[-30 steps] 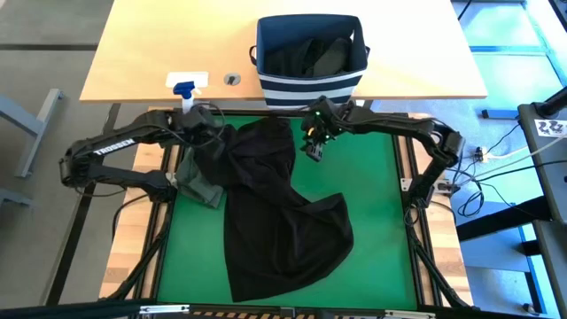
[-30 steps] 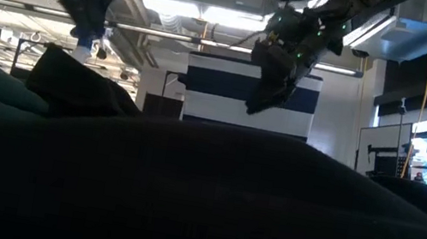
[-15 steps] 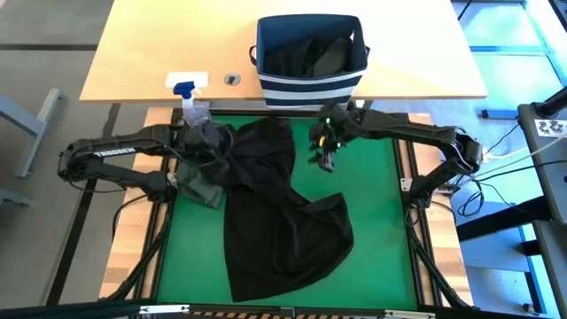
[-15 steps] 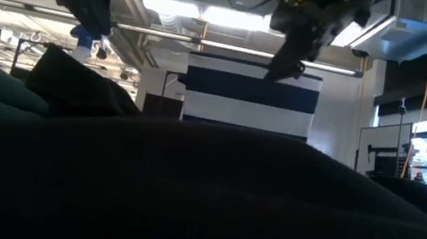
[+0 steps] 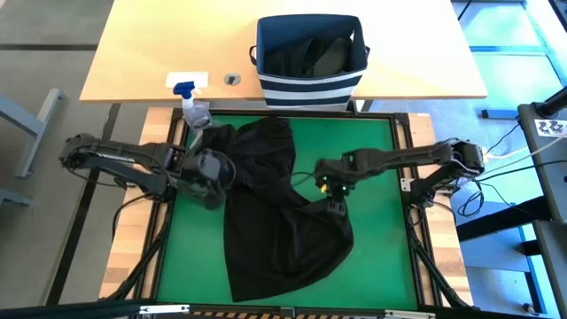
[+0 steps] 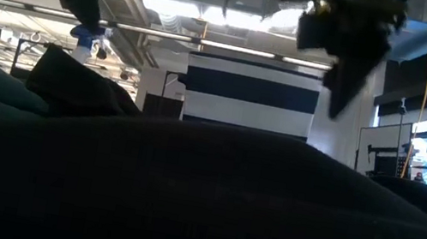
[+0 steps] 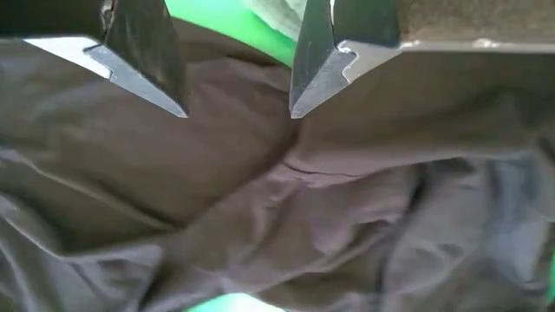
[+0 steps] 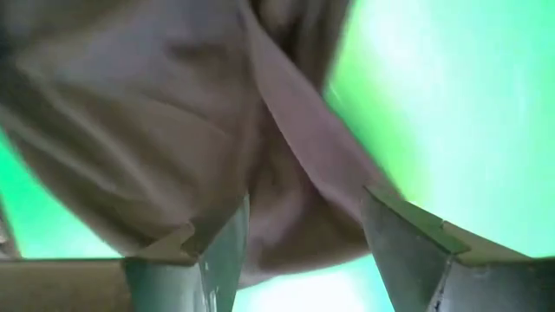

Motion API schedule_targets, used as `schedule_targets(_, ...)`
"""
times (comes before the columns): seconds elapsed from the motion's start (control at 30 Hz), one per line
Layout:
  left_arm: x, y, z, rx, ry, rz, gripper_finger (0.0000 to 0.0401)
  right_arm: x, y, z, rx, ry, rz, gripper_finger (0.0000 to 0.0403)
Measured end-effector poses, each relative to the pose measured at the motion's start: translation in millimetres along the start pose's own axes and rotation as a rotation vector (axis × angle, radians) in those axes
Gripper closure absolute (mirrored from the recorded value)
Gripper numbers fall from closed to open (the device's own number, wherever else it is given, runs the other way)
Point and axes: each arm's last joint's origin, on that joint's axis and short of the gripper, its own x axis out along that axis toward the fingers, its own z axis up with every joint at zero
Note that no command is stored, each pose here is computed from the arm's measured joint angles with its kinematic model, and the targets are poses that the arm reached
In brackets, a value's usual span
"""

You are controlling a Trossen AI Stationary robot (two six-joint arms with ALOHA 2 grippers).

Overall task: Fold Laundry from Bin
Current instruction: Fold the black shirt

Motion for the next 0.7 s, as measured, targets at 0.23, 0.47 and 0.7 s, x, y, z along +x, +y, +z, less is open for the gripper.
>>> schedule_targets(0.23,-4.0,-15.6,-8.2,0.099,-0.027,0.009,0.0210,39.1,-26.3,-28.2,0.193,0.088,-0.086,0.0180)
schedule_targets(0.47,-6.1,-21.4,-11.7,0.138,-0.052,0.031,0.0210,59.0,-44.6,-31.9,0.252,0.024,-0.100,0.0180)
schedule_targets(0.7,-6.3,-21.8,-11.8,0.139,-0.056,0.036,0.0210,77.7,-51.2,-40.6,0.260,0.061,-0.094,0.0232)
